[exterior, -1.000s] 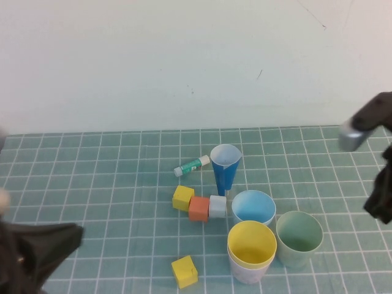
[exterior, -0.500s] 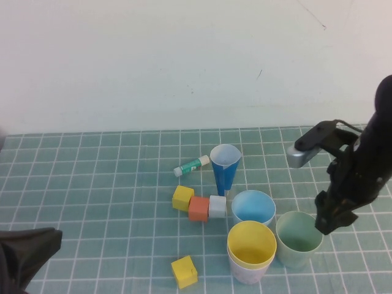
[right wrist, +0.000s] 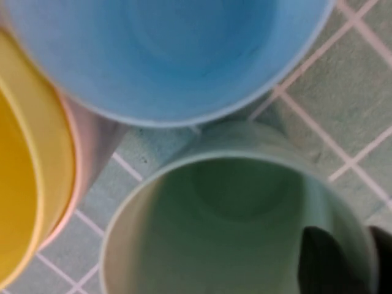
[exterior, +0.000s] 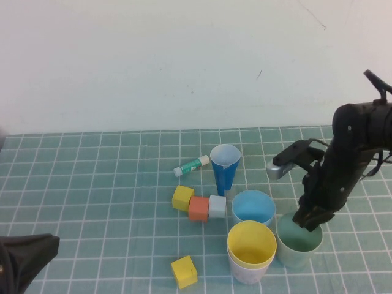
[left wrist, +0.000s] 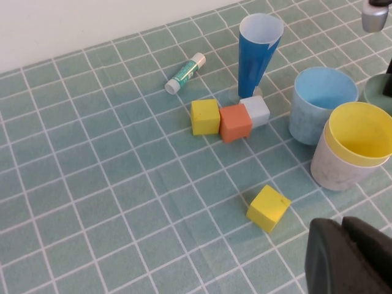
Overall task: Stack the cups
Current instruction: Pick up the blue cup
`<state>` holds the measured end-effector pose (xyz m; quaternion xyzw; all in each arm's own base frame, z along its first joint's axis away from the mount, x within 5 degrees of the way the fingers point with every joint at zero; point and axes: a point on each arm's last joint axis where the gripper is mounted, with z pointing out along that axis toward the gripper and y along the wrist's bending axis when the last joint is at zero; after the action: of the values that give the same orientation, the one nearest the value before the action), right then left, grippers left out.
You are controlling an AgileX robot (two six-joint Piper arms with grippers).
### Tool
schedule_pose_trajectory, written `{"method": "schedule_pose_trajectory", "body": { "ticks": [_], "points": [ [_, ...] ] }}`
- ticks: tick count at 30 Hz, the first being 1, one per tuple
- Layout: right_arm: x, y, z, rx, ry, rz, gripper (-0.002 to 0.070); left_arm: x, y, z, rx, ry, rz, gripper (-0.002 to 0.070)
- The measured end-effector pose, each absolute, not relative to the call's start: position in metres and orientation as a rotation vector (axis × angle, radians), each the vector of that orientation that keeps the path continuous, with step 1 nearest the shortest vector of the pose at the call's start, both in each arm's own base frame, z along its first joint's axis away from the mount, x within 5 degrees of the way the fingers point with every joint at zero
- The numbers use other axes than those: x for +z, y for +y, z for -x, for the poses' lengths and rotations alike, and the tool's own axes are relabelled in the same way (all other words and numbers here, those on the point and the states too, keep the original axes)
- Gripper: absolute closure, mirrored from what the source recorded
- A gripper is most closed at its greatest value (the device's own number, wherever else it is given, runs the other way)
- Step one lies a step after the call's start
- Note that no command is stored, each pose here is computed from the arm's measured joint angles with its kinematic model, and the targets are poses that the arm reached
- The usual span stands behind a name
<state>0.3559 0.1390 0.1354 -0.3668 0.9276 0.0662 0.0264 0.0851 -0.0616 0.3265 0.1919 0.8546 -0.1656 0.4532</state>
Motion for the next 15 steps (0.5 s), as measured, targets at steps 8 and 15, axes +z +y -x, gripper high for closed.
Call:
{"method": "schedule_pose_trajectory", "body": {
  "ticks": [8,15],
  "points": [
    [0.195,0.132,-0.372,-0.007,2.807,1.186,0.0671,0.323,-0.059,-0.084,-0.383,2.151,-0.475,0.0675],
    [0.279,0.136,-0.376,0.018,2.673,1.157,0.0678,0.323,-0.059,-0.085,-0.364,2.148,-0.479,0.0676]
  ]
}}
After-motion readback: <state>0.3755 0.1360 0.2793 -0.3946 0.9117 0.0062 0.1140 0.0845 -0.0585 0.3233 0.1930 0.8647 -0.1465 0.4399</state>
